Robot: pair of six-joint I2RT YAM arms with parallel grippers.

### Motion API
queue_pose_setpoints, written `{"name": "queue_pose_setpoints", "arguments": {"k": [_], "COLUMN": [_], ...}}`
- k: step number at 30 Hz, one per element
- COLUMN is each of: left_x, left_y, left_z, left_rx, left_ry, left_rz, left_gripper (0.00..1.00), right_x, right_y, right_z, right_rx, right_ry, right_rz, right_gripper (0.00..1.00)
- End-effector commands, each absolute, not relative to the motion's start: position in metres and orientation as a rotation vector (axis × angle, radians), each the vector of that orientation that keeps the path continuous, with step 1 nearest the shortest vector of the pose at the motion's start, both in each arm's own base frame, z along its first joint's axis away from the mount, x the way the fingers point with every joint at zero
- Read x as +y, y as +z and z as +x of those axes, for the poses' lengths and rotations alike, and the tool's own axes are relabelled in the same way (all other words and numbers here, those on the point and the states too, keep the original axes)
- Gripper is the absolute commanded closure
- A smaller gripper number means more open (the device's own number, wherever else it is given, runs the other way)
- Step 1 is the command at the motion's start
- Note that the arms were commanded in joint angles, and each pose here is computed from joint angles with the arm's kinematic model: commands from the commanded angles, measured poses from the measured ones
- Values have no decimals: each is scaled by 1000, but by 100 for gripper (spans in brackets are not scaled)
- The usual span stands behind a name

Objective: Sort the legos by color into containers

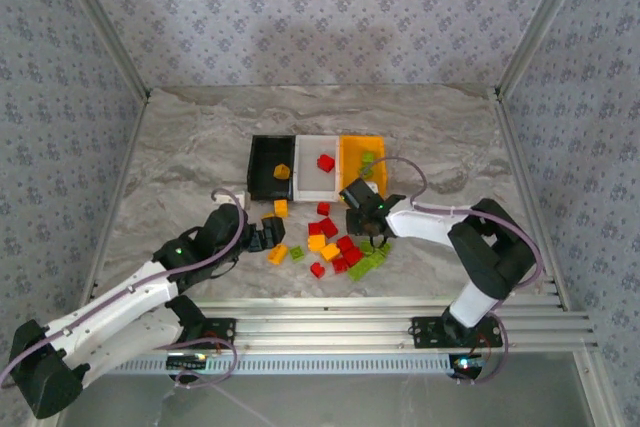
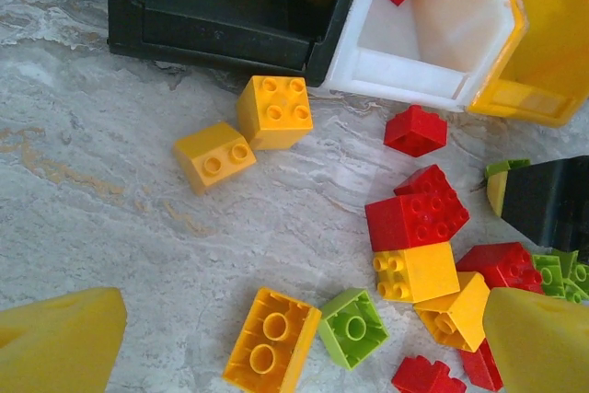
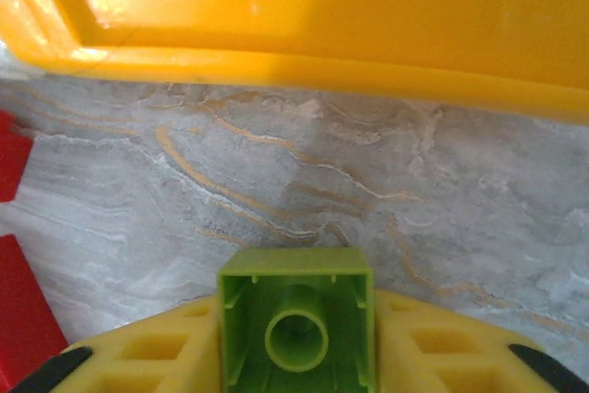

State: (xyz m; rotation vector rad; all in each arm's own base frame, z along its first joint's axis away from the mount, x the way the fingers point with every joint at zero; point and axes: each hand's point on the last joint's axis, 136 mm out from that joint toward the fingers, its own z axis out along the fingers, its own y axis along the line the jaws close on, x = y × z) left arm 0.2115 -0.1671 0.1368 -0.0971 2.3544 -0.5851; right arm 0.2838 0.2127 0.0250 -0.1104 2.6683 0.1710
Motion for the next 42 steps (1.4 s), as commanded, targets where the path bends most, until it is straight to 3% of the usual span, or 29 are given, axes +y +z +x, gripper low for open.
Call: {"name": "queue_pose_setpoints", "arguments": {"k": [1, 8, 19, 22, 26, 33, 42], "left_x": [-160, -163, -155, -153, -154, -170, -181], "left_y": [137, 132, 119, 113, 108, 80, 39], "left_z": [210, 206, 199, 198, 197, 195, 203], "left_rx": [2353, 2363, 2428, 2444, 2474, 2600, 2684], "left_ry": [-572, -608, -541, -515, -492, -432, -178], "left_rz": [-135, -133, -104, -95, -66, 60, 223], "left_gripper": [1, 0, 1, 1, 4, 13, 20], "right_x": [221, 211, 208, 208, 210, 211, 191], "right_y": [58, 137, 123, 120, 136, 168, 147], "right_z": [293, 317, 398, 415, 431, 409, 365], "right_rx": [2590, 2460, 2535, 2544, 2504, 2408, 2414], "right_ry": [234, 308, 256, 236, 274, 371, 392], "right_rz": [-112, -47, 80, 91, 109, 104, 167], "right_gripper": [68, 69, 66, 58, 35, 29, 29]}}
